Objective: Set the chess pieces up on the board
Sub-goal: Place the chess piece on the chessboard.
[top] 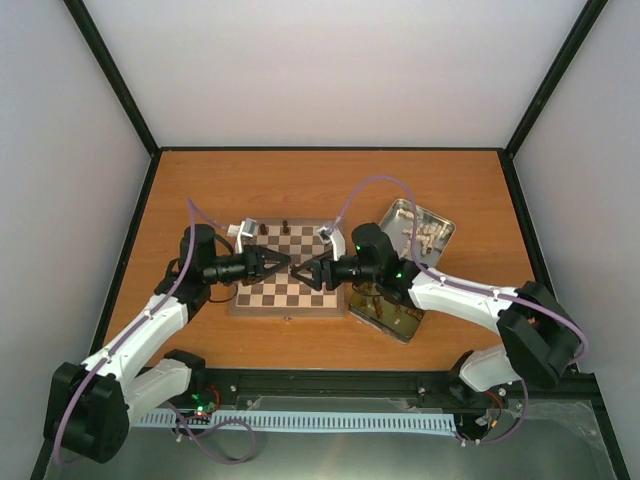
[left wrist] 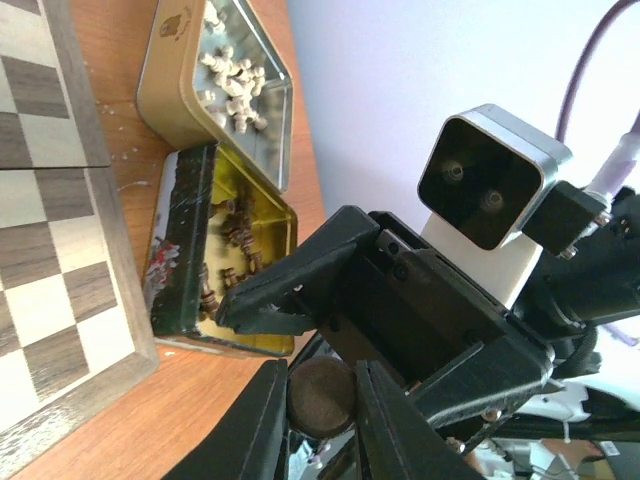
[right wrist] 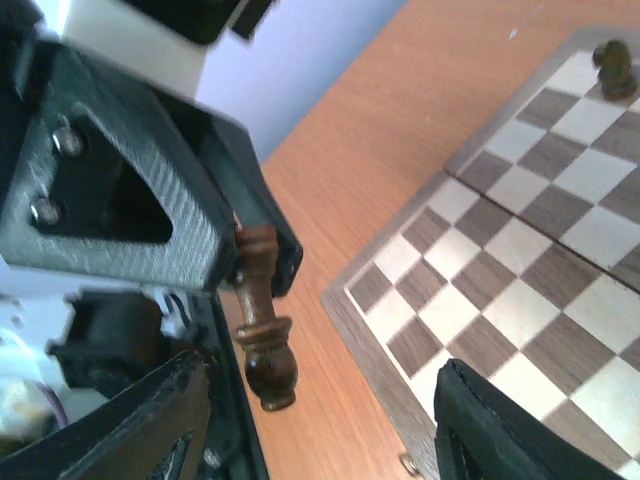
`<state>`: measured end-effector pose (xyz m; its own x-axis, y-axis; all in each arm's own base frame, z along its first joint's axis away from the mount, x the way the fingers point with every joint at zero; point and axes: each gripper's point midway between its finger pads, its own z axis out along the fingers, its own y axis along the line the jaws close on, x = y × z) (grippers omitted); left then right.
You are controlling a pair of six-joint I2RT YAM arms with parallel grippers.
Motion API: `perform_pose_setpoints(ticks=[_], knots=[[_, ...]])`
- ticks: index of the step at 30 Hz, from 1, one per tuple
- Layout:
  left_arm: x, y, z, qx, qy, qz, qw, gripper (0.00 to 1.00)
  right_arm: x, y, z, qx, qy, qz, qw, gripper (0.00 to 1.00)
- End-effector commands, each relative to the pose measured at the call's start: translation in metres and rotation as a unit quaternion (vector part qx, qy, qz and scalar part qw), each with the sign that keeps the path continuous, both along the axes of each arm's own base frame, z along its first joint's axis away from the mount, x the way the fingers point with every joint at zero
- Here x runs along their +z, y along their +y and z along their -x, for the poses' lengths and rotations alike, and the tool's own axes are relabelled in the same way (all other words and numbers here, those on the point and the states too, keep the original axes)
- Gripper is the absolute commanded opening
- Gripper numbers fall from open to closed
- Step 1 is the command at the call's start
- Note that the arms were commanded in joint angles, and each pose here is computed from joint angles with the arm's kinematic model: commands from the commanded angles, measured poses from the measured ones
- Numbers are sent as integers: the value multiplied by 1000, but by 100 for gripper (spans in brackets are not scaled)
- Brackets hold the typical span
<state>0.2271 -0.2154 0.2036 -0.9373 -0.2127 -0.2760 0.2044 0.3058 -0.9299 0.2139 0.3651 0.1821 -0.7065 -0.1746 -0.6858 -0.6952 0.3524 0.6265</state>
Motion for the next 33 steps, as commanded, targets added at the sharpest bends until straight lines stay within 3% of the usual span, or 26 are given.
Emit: perform_pose_setpoints(ticks=[1, 6, 13, 18, 26, 30, 33], knots=[[43, -2, -8, 23, -11, 41, 999, 10, 69, -1, -25, -96, -1, -141, 985, 64], [62, -1, -14, 50, 37, 83, 995, 10, 89, -5, -28, -121, 47, -229, 965, 67], [81, 0, -22, 71, 65, 123, 988, 10, 93, 1, -25, -109, 82, -268, 954, 63], [80, 1, -26, 85, 86, 140, 983, 10, 89, 3, -25, -106, 105, -271, 951, 48], [80, 1, -31, 94, 93, 149, 980, 11, 80, 11, -27, -102, 134, -269, 948, 35], [75, 2, -32, 97, 98, 145, 980, 11, 79, 12, -30, -111, 132, -257, 951, 19], [68, 2, -30, 99, 102, 135, 981, 13, 75, 7, -37, -139, 120, -238, 954, 17]])
